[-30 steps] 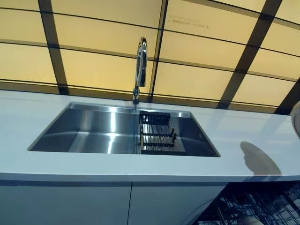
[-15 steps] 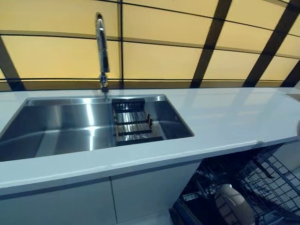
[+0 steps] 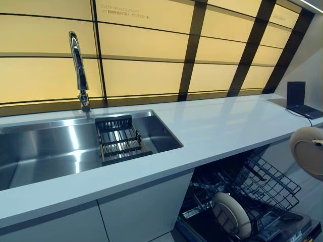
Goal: Take plates into dishwasher
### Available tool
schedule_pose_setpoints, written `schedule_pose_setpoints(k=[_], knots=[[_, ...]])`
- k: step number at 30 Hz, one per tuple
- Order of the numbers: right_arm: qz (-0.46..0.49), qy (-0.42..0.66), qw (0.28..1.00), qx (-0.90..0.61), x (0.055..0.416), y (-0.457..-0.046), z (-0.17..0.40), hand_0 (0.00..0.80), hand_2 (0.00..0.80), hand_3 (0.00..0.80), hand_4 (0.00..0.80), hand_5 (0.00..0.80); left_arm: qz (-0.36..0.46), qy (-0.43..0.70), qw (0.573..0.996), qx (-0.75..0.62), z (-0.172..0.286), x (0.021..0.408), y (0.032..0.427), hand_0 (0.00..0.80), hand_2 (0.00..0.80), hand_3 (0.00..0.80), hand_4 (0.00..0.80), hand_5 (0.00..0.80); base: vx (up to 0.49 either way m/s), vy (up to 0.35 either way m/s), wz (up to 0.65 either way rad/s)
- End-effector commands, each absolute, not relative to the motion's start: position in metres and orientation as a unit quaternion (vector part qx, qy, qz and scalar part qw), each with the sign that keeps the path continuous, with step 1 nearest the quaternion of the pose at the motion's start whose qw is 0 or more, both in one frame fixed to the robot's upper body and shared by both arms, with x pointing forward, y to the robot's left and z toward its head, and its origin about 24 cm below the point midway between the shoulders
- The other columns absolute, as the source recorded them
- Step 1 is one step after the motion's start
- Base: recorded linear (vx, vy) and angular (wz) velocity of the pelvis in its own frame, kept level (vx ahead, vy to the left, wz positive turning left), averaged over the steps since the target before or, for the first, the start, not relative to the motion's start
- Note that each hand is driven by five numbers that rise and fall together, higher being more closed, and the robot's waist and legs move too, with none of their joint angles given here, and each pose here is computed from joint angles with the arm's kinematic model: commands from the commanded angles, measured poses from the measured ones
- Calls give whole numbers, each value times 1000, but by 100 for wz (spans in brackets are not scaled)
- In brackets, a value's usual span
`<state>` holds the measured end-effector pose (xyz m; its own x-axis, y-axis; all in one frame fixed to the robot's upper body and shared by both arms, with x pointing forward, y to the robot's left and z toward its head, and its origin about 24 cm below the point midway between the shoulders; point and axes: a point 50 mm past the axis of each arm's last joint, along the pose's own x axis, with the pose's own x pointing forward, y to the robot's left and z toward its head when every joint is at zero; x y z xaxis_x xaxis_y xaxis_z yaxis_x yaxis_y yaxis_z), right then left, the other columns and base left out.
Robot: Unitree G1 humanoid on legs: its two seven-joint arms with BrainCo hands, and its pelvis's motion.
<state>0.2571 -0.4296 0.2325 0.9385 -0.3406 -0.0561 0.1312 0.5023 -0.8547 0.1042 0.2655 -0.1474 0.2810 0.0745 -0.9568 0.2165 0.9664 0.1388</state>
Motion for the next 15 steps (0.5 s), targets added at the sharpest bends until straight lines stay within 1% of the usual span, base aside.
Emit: schedule_pose_setpoints(k=[1, 7, 15], knots=[[-136, 45, 861, -487, 264, -417, 253, 800, 800, 800, 800, 800, -61, 583, 799, 134, -144, 117, 265, 0, 0, 0, 0, 0, -44, -28, 0], [-112, 43, 873, -473, 271, -403, 232, 800, 800, 800, 800, 800, -52, 574, 806, 135, -140, 126, 268, 0, 0, 0, 0, 0, -81, -56, 2], [-86, 55, 871, -480, 276, -391, 218, 800, 800, 800, 800, 800, -58, 553, 820, 133, -137, 139, 261, 0, 0, 0, 0, 0, -42, -18, 5]])
